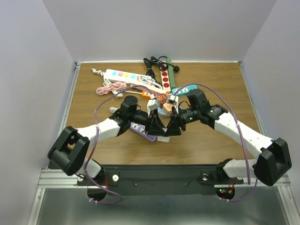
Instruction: Insert the plug
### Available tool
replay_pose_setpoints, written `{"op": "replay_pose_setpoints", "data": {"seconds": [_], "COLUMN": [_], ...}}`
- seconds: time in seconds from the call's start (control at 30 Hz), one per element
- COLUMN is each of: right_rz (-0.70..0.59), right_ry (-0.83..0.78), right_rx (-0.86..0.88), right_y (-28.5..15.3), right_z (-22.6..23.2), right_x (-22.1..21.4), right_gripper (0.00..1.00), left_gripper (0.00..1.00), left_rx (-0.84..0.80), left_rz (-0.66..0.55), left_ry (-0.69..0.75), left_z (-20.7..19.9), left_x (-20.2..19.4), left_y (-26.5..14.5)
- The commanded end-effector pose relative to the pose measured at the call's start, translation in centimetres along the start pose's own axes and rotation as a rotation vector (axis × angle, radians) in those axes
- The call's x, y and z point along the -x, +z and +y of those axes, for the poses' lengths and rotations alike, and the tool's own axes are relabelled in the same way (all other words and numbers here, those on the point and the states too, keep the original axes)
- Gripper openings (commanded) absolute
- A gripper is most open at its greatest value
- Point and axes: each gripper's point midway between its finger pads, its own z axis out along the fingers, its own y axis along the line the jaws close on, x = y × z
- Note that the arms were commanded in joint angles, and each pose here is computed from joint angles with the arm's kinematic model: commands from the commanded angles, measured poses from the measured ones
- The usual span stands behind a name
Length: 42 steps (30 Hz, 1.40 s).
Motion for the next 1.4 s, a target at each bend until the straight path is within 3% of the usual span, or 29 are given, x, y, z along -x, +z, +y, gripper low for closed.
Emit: {"op": "replay_pose_setpoints", "data": {"seconds": [0.0, 0.93, 1.03, 1.1, 1.13, 1.17, 1.33, 1.37], "right_rz": [0.029, 0.097, 0.113, 0.122, 0.127, 0.129, 0.146, 0.153], "right_ry": [-0.031, -0.037, -0.029, -0.024, -0.018, -0.02, -0.013, -0.008], "right_rx": [0.056, 0.069, 0.079, 0.076, 0.073, 0.067, -0.052, -0.065], "right_y": [0.7, 1.6, 1.9, 2.1, 2.1, 2.2, 2.2, 2.3], "right_z": [1.7, 3.1, 3.3, 3.4, 3.2, 3.1, 0.8, 0.5], "right_x": [-0.1, -1.4, -1.8, -2.0, -2.1, -2.2, -2.8, -3.0], "right_gripper": [0.38, 0.49, 0.42, 0.29, 0.23, 0.04, 0.01, 0.01], "left_gripper": [0.0, 0.0, 0.0, 0.0, 0.0, 0.0, 0.05, 0.11], "left_rx": [-0.035, -0.176, -0.178, -0.176, -0.168, -0.155, -0.036, -0.02], "left_rz": [-0.037, 0.024, 0.023, 0.021, 0.016, 0.01, -0.041, -0.048], "left_ry": [0.087, 0.02, 0.026, 0.03, 0.033, 0.035, 0.033, 0.031], "left_z": [-0.6, -1.9, -2.0, -2.0, -1.9, -1.7, 0.6, 0.9], "left_x": [3.1, 3.2, 3.4, 3.5, 3.7, 3.8, 4.5, 4.6], "left_y": [0.5, 0.1, 0.2, 0.1, 0.1, 0.1, -0.5, -0.6]}}
